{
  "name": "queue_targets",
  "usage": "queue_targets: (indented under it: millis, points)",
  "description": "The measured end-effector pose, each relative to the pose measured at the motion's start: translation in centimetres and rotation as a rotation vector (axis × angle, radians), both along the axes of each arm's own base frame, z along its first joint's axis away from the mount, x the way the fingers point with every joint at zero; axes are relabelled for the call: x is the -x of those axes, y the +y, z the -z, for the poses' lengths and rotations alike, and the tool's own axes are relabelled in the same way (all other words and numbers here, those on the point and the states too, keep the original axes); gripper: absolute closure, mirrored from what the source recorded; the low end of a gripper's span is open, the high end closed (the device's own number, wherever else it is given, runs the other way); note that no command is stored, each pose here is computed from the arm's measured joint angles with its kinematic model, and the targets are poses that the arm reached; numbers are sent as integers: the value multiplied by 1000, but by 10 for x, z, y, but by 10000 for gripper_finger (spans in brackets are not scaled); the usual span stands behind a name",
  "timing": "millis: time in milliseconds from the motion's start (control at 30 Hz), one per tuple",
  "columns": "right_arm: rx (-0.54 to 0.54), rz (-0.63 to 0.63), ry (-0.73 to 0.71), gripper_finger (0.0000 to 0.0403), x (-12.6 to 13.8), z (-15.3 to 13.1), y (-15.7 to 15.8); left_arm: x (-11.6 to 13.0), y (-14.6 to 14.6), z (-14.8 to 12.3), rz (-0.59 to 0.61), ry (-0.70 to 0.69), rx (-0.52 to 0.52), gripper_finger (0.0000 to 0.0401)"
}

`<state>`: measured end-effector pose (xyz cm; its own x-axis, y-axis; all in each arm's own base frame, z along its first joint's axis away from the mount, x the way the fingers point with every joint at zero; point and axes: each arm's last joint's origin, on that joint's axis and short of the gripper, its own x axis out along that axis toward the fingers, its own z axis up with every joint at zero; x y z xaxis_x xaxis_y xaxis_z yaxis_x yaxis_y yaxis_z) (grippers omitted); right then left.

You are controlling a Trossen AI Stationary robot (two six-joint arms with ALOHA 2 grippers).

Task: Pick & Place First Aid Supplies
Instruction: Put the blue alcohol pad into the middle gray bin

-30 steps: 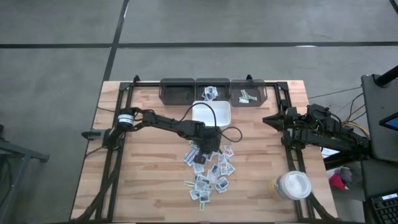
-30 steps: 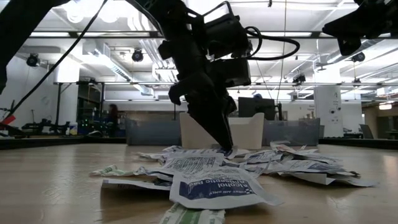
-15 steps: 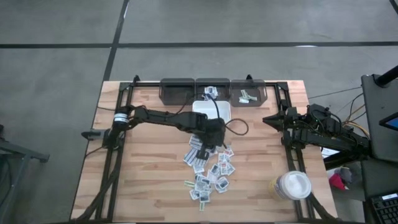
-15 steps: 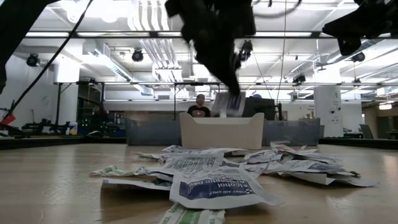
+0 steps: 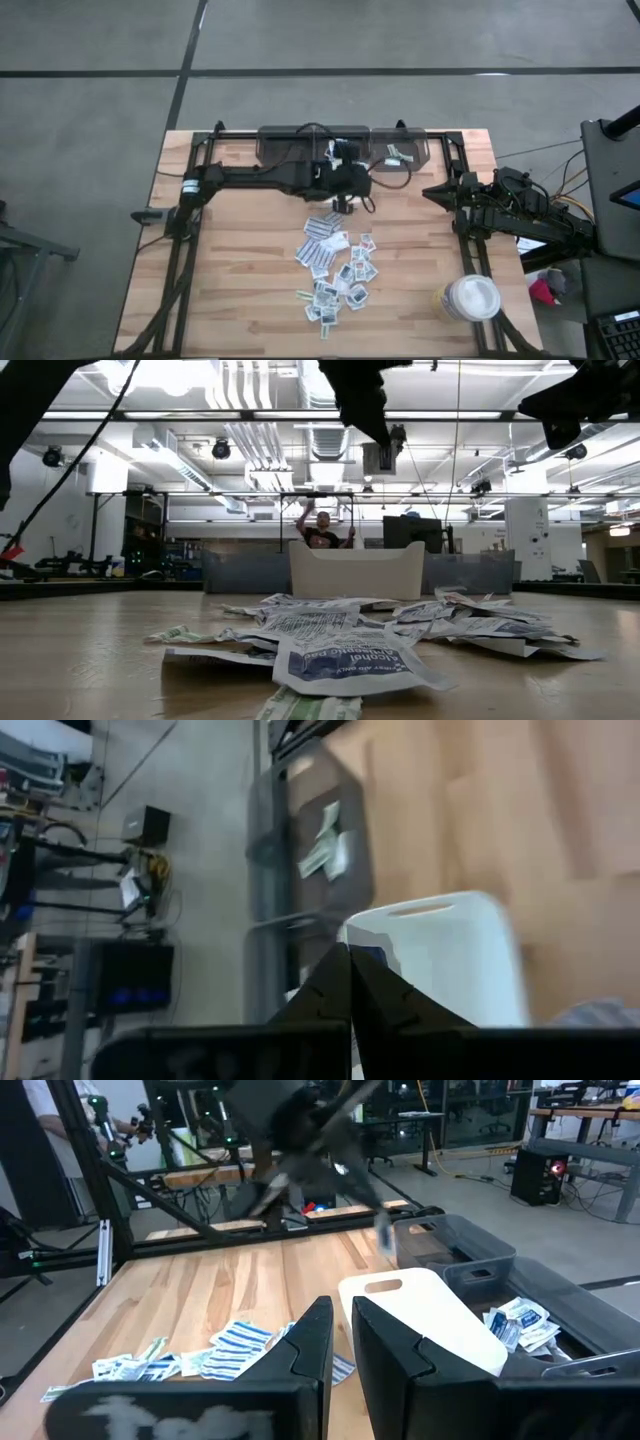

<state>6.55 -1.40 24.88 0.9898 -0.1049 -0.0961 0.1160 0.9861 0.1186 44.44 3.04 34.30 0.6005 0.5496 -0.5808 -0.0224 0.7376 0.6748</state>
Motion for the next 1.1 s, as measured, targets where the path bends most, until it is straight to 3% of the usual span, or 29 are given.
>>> queue_targets:
  millis: [167,600,800,1100]
  points:
    - [0,0,0,364,0,0,0,5,48,2,-54,12,29,401]
    - [0,1,0,364,0,0,0,44,187,8,-89,-148,355,401]
    - [1,7,0,364,0,0,0,52,226,24,-232,-273,531,401]
    - [6,59,2,364,0,0,-2,47,245,59,-573,-430,855,401]
